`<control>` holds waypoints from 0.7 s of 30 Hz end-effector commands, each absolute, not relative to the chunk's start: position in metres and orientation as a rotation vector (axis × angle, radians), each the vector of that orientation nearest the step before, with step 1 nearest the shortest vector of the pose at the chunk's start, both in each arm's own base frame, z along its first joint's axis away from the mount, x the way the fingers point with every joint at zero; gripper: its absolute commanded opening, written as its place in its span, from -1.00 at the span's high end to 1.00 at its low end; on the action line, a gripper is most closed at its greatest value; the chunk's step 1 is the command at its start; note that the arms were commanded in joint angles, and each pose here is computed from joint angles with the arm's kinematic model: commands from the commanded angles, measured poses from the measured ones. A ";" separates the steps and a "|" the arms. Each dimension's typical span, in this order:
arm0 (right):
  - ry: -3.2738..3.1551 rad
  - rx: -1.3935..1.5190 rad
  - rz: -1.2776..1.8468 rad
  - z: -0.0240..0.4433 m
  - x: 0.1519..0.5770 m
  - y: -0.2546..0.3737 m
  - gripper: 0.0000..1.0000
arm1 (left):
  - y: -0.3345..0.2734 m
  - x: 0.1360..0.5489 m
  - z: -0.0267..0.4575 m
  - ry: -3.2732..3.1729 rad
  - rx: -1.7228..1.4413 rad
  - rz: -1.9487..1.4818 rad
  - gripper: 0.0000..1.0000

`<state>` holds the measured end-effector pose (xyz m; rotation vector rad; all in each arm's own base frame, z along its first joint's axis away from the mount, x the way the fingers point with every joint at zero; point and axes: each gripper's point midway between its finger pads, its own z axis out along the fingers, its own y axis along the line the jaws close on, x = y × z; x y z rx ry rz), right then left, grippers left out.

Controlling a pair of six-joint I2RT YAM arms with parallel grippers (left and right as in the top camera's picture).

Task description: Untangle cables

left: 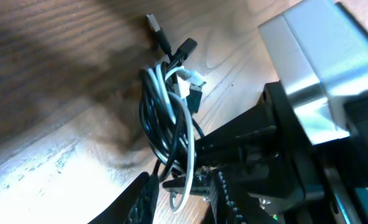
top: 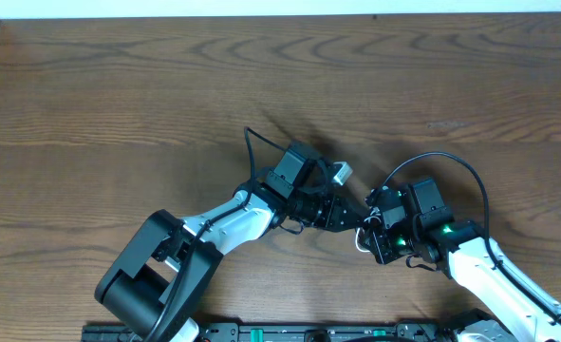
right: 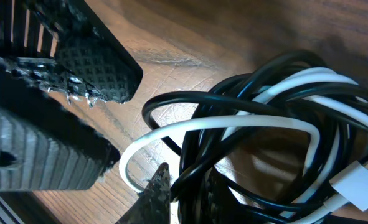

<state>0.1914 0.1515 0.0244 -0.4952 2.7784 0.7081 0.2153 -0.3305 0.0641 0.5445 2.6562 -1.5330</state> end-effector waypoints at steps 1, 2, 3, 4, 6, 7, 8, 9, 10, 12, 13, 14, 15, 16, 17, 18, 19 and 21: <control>2.771 -0.489 0.703 0.027 0.196 0.152 0.79 | -0.326 0.216 0.054 2.678 0.552 -1.469 0.35; 2.771 -0.489 0.703 0.027 0.196 0.152 0.79 | -0.325 0.216 0.052 2.688 0.546 -1.449 0.35; 2.771 -0.489 0.703 0.027 0.196 0.152 0.80 | -0.326 0.215 0.051 2.692 0.547 -1.438 0.35; 2.771 -0.488 0.703 0.027 0.196 0.152 0.79 | -0.326 0.214 0.050 2.693 0.550 -1.434 0.35; 2.771 -0.488 0.703 0.027 0.196 0.152 0.79 | -0.328 0.211 0.050 2.693 0.565 -1.435 0.35; 2.771 -0.488 0.703 0.027 0.196 0.152 0.79 | -0.329 0.210 0.050 2.695 0.569 -1.430 0.35; 2.771 -0.488 0.703 0.027 0.196 0.152 0.79 | -0.330 0.209 0.049 2.697 0.573 -1.422 0.35; 2.771 -0.488 0.703 0.027 0.196 0.152 0.79 | -0.330 0.209 0.048 2.701 0.575 -1.408 0.34; 2.771 -0.489 0.703 0.027 0.196 0.152 0.79 | -0.331 0.208 0.047 2.704 0.578 -1.398 0.33; 2.770 -0.489 0.703 0.027 0.196 0.152 0.79 | -0.333 0.205 0.047 2.703 0.592 -1.398 0.27; 2.770 -0.489 0.703 0.027 0.196 0.152 0.79 | -0.334 0.204 0.047 2.704 0.597 -1.399 0.26; 2.770 -0.489 0.703 0.027 0.196 0.152 0.79 | -0.334 0.203 0.047 2.703 0.601 -1.398 0.25; 2.770 -0.488 0.704 0.027 0.196 0.152 0.79 | -0.334 0.204 0.046 2.706 0.597 -1.390 0.25; 2.770 -0.489 0.704 0.027 0.196 0.152 0.79 | -0.333 0.205 0.045 2.707 0.593 -1.378 0.25; 2.770 -0.489 0.704 0.027 0.196 0.152 0.79 | -0.333 0.206 0.044 2.708 0.589 -1.365 0.25; 2.770 -0.489 0.704 0.027 0.196 0.152 0.79 | -0.332 0.207 0.043 2.708 0.582 -1.350 0.25; 2.770 -0.489 0.704 0.027 0.196 0.152 0.79 | -0.332 0.209 0.041 2.709 0.575 -1.329 0.25; 2.771 -0.489 0.704 0.027 0.196 0.152 0.79 | -0.330 0.214 0.038 2.710 0.559 -1.285 0.25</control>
